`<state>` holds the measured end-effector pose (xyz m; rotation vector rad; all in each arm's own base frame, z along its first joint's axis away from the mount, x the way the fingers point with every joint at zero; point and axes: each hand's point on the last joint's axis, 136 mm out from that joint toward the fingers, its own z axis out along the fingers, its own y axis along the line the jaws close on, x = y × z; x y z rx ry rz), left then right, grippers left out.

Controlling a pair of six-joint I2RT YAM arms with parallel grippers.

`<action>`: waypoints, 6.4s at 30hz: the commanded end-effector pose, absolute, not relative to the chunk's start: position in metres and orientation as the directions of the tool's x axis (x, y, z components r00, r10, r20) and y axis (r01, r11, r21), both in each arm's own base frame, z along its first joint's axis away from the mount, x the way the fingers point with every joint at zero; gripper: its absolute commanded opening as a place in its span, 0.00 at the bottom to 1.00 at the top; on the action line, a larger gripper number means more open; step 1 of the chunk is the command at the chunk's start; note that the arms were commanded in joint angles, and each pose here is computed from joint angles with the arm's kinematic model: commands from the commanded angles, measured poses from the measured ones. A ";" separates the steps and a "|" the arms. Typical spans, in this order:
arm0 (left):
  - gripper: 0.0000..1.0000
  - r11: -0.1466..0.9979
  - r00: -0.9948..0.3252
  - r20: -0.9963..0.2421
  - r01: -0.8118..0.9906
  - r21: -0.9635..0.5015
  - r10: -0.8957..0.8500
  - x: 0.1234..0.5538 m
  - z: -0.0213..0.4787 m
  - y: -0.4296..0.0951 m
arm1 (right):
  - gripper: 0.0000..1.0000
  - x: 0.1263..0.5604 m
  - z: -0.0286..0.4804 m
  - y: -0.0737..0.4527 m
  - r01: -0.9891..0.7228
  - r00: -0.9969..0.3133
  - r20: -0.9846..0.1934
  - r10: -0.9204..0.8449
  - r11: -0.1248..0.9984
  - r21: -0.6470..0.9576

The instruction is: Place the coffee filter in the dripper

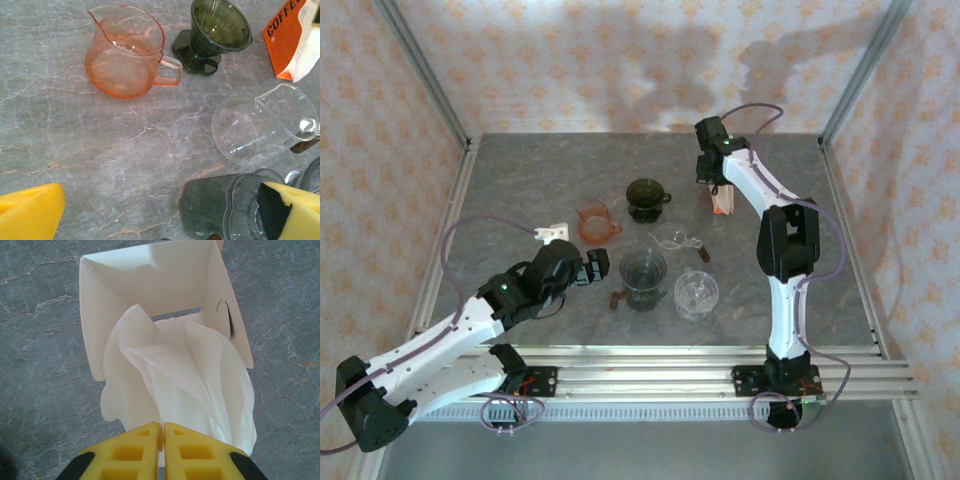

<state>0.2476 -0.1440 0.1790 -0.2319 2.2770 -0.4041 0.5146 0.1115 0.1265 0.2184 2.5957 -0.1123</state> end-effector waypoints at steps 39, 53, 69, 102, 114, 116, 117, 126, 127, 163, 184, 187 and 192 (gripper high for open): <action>1.00 0.916 -0.658 -0.677 -0.048 -0.398 -0.329 0.246 0.181 -0.143 | 0.00 0.478 0.217 0.091 0.222 -0.760 -0.626 0.175 0.975 0.003; 1.00 0.909 -0.638 -0.694 -0.022 -0.417 -0.334 0.244 0.198 -0.141 | 0.00 0.349 0.295 0.110 0.060 -0.672 -0.727 0.139 0.989 0.134; 1.00 0.895 -0.641 -0.690 0.012 -0.446 -0.335 0.240 0.212 -0.146 | 0.00 0.179 0.313 0.234 -0.408 -0.827 -0.529 -0.188 0.849 0.336; 1.00 0.840 -0.709 -0.621 0.074 -0.537 -0.334 0.232 0.215 -0.172 | 0.01 0.215 0.233 0.330 -0.362 -0.887 -0.378 -0.266 0.908 0.211; 1.00 0.827 -0.701 -0.614 0.062 -0.559 -0.362 0.228 0.217 -0.168 | 0.37 0.221 0.273 0.320 -0.379 -0.834 -0.509 -0.215 0.892 0.244; 1.00 0.825 -0.699 -0.614 0.063 -0.562 -0.366 0.228 0.218 -0.167 | 0.44 0.225 0.282 0.309 -0.381 -0.809 -0.550 -0.210 0.899 0.216; 1.00 0.825 -0.699 -0.615 0.061 -0.561 -0.366 0.228 0.217 -0.167 | 0.48 0.227 0.285 0.302 -0.382 -0.794 -0.569 -0.213 0.903 0.195; 1.00 0.837 -0.703 -0.623 0.073 -0.543 -0.343 0.232 0.222 -0.170 | 0.54 0.238 0.241 0.269 -0.362 -0.869 -0.444 -0.220 0.893 0.266; 1.00 0.836 -0.702 -0.624 0.073 -0.543 -0.344 0.233 0.222 -0.171 | 0.53 0.239 0.235 0.269 -0.357 -0.878 -0.427 -0.219 0.892 0.278; 1.00 0.786 -0.721 -0.600 0.126 -0.605 -0.346 0.238 0.235 -0.195 | 0.00 0.244 0.219 0.260 -0.355 -0.824 -0.484 -0.294 0.934 0.039; 0.77 0.868 -0.761 -0.604 0.112 -0.483 -0.238 0.240 0.203 -0.205 | 0.16 0.244 0.220 0.266 -0.355 -0.790 -0.528 -0.312 0.935 -0.021; 0.76 0.872 -0.763 -0.602 0.109 -0.478 -0.235 0.240 0.202 -0.204 | 0.40 0.248 0.230 0.264 -0.355 -0.772 -0.554 -0.312 0.935 -0.032; 0.75 0.873 -0.766 -0.599 0.107 -0.477 -0.233 0.240 0.200 -0.204 | 0.55 0.245 0.225 0.273 -0.395 -0.787 -0.517 -0.337 0.919 0.001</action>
